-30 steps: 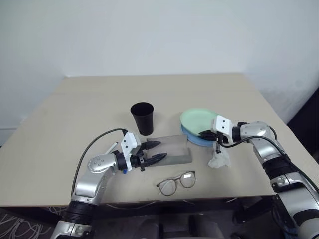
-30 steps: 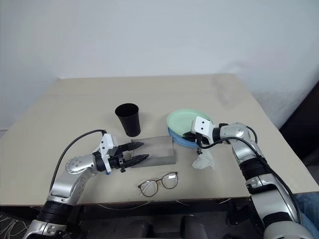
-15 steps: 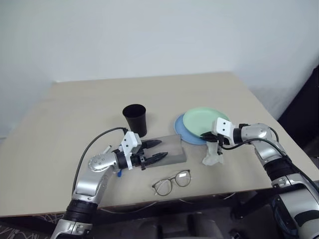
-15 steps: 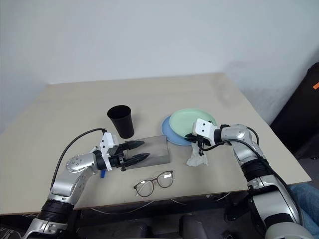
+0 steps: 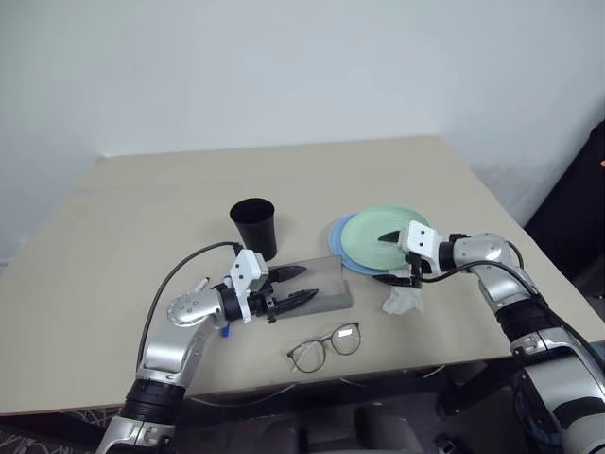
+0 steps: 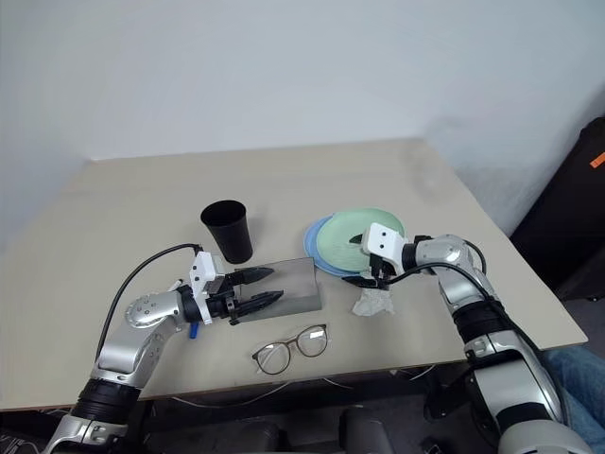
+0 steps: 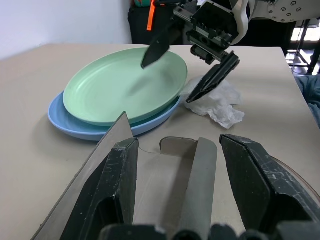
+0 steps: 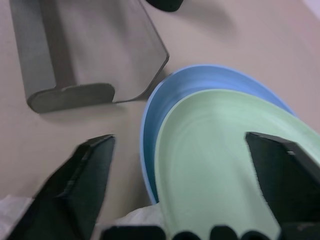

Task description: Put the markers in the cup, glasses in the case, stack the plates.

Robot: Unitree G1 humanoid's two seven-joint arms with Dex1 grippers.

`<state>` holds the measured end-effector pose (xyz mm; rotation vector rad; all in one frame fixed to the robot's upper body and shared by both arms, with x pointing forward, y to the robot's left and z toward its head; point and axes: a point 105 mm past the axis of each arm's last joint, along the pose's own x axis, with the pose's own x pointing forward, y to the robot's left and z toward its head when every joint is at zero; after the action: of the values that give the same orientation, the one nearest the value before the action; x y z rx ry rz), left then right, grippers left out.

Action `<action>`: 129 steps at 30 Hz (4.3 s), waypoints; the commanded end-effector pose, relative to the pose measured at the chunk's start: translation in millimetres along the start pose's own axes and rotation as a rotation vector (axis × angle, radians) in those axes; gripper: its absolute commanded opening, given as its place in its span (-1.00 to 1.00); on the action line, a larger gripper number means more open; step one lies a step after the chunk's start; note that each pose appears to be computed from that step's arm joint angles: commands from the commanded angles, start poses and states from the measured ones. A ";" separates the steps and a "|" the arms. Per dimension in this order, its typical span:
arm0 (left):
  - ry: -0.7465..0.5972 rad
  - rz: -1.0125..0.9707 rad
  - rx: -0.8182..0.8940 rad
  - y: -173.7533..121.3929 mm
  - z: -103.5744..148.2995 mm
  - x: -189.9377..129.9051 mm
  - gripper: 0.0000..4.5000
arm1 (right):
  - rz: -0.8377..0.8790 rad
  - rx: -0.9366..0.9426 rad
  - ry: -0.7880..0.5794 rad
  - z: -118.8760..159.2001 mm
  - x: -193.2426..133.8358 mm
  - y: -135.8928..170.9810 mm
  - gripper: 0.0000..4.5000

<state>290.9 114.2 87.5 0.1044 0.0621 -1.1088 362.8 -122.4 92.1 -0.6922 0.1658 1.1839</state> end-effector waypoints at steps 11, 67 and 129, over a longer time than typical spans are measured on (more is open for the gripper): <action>-0.035 0.009 0.046 2.2 11.8 0.1 0.21 | -0.022 0.089 -0.058 32.6 -45.7 -11.9 0.99; -0.023 0.019 0.055 6.3 8.8 1.0 0.21 | -0.070 0.206 0.110 -16.8 -68.0 -39.0 -0.25; -0.032 0.007 0.051 4.8 5.4 9.2 0.21 | -0.183 0.347 0.000 14.8 -41.6 -62.3 -0.99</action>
<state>295.8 109.5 81.1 0.1065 0.0522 -1.0985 390.3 -158.4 134.9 -0.3612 0.3498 0.9786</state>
